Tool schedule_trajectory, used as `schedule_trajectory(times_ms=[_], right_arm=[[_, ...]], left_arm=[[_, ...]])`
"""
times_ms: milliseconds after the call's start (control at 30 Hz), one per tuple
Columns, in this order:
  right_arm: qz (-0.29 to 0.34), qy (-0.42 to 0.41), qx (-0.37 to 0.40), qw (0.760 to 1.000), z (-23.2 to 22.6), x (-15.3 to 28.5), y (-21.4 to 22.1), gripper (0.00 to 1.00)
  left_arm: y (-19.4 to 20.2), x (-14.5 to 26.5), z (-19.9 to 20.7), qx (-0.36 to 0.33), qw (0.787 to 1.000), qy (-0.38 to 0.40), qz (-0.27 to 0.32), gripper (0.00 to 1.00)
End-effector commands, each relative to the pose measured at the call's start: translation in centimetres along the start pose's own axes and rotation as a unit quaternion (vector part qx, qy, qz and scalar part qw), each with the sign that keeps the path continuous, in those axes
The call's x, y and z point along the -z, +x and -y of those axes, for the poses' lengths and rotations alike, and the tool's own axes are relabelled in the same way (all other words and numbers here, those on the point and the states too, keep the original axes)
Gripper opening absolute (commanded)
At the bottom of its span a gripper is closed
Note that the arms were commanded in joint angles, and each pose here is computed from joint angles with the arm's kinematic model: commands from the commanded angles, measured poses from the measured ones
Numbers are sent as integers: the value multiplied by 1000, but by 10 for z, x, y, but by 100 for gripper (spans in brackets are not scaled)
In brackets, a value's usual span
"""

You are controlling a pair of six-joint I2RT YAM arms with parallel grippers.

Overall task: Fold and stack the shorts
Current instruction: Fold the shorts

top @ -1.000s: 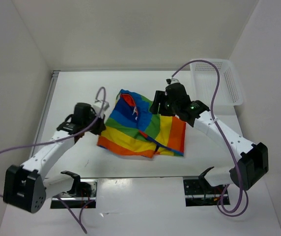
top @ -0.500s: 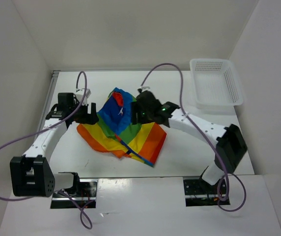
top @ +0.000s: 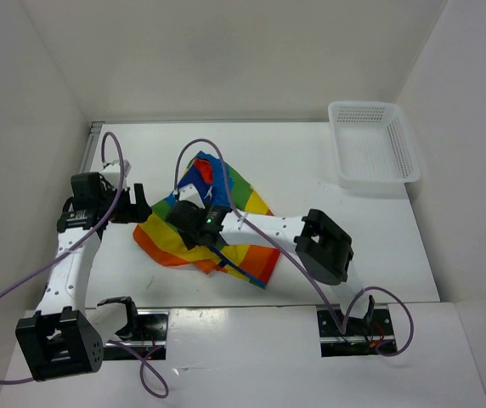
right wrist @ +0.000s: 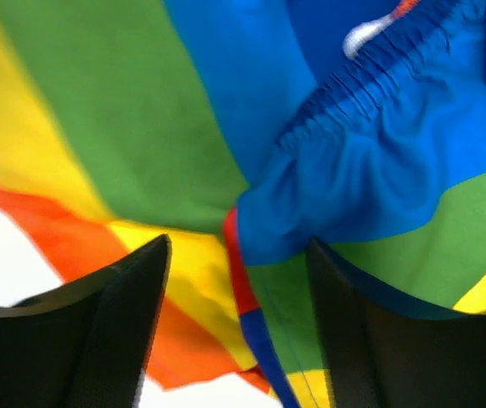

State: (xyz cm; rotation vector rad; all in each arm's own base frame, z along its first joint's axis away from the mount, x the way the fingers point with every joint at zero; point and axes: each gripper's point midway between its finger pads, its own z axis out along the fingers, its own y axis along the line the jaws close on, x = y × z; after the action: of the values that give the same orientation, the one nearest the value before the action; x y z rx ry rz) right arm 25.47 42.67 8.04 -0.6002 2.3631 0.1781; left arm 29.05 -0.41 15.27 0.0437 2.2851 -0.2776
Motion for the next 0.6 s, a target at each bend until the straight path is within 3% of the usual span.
schedule_trajectory(times_ms=[0,33,67,133,167,233,433,567], right_arm=[[20,65,-5,998,23,-6,-8,61],[19,71,-9,997,25,-7,-4,55],[25,86,-17,996,34,-9,-9,40],[35,98,-30,994,44,-2,-16,26],[44,109,-35,993,49,2,-19,13],[59,111,-48,991,57,14,-31,2],[98,79,-89,988,84,66,-69,2],[150,7,-137,979,120,132,-112,2]], left_arm=[[0,5,4,3,1000,14,6,86],[0,5,5,3,1000,19,6,86],[0,5,5,3,1000,19,6,86],[-1,7,6,1,1000,18,11,86],[-1,7,8,1,1000,24,11,86],[-2,7,10,1,1000,29,11,86],[9,5,13,5,999,41,2,86],[9,5,20,5,998,58,4,86]])
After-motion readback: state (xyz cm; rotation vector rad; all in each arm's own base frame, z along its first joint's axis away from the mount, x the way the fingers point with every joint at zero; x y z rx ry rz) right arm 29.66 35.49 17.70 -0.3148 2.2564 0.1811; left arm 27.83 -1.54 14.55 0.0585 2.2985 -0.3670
